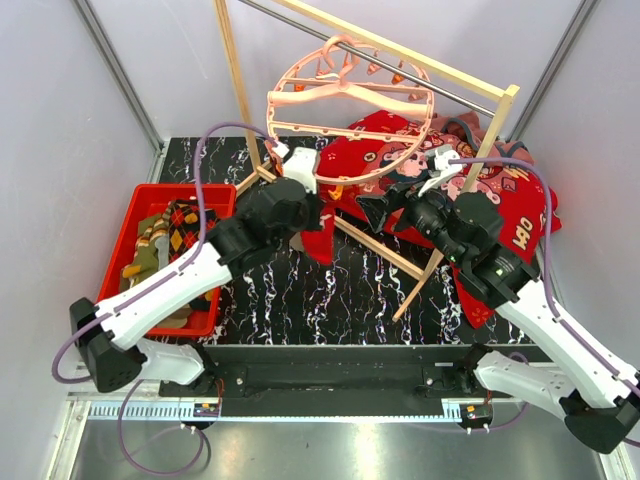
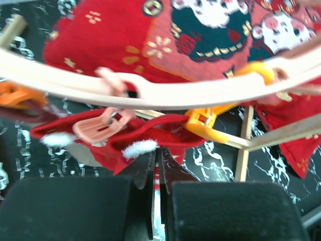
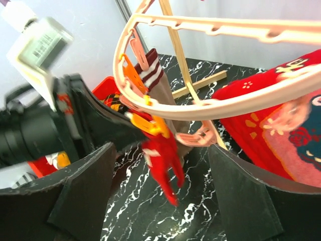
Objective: Clip the socks to the hanger
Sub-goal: Clamp the sock onto the hanger, then open the clamp at the hanger.
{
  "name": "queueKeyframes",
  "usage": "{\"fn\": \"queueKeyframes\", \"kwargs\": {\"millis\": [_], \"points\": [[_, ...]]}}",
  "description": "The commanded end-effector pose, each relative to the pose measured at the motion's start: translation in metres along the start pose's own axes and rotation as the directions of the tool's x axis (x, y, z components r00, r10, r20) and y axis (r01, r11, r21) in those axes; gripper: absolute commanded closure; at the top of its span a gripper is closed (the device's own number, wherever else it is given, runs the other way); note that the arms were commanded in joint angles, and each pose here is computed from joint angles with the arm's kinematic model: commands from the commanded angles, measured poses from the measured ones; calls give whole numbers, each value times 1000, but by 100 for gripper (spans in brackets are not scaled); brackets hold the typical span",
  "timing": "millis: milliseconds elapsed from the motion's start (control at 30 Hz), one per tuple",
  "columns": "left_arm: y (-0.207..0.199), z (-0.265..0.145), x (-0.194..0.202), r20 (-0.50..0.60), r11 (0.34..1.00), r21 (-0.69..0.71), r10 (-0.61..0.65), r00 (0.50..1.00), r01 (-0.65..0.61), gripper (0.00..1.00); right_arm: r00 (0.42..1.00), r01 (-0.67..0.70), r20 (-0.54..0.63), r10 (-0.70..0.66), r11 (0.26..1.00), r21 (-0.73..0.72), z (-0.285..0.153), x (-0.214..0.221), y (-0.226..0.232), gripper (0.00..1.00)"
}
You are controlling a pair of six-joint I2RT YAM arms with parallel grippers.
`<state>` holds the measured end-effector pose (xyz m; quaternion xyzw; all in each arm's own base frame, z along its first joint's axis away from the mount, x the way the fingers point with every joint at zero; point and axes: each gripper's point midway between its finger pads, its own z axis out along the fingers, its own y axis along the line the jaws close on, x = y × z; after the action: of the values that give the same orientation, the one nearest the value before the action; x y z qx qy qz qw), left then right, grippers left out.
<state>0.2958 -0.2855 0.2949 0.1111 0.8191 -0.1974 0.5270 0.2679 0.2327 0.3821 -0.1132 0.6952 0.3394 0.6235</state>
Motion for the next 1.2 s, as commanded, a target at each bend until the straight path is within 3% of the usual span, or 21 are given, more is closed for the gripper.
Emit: {"fn": "queueKeyframes", "kwargs": {"millis": [0,167,433,800,1167], "points": [[19,-22,-39,138,999,-30,-36,990,41,97,998,63,-17,-63,998,31,-5,3,-10,19],[27,-31,-45,160,998,-33,-43,986,49,97,992,111,-62,-110,994,10,9,16,-10,21],[26,-36,-46,164,999,-18,-39,986,42,96,969,243,-33,-246,967,-78,26,16,-2,21],[25,-36,-46,160,999,-8,-41,986,43,96,967,248,-8,-254,952,-177,26,11,19,22],[28,-42,-48,175,999,-16,-43,984,47,96,975,203,-78,-206,978,-45,4,25,-8,14]]}}
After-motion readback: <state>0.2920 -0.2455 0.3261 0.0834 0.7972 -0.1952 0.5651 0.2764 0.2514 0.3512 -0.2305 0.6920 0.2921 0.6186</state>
